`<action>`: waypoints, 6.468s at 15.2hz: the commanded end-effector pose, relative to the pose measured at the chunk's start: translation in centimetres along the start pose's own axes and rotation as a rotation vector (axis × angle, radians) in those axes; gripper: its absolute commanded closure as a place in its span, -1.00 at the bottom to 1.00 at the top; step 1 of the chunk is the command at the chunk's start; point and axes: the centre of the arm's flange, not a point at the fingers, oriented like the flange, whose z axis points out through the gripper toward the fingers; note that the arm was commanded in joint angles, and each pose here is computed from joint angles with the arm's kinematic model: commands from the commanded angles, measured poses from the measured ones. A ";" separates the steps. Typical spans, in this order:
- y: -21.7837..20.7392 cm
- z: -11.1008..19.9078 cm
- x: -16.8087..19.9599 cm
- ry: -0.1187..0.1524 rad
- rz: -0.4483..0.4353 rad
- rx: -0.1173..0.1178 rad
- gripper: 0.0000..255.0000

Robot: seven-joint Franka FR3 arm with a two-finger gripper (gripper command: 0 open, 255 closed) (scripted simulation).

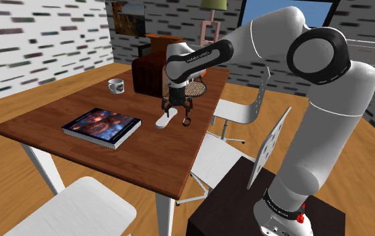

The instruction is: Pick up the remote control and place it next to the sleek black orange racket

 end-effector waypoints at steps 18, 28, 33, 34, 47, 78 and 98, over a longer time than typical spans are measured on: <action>-5.3 7.1 11.7 0.046 0.345 0.043 -1.00; -5.3 7.1 11.7 0.046 0.345 0.043 1.00; -5.3 7.1 11.7 0.046 0.345 0.043 1.00; -5.3 7.1 11.7 0.046 0.345 0.043 1.00; -5.0 0.8 11.4 0.046 0.345 0.043 1.00; 18.7 -4.1 26.0 0.046 0.345 0.043 1.00; 24.8 3.3 30.6 0.046 0.345 0.043 1.00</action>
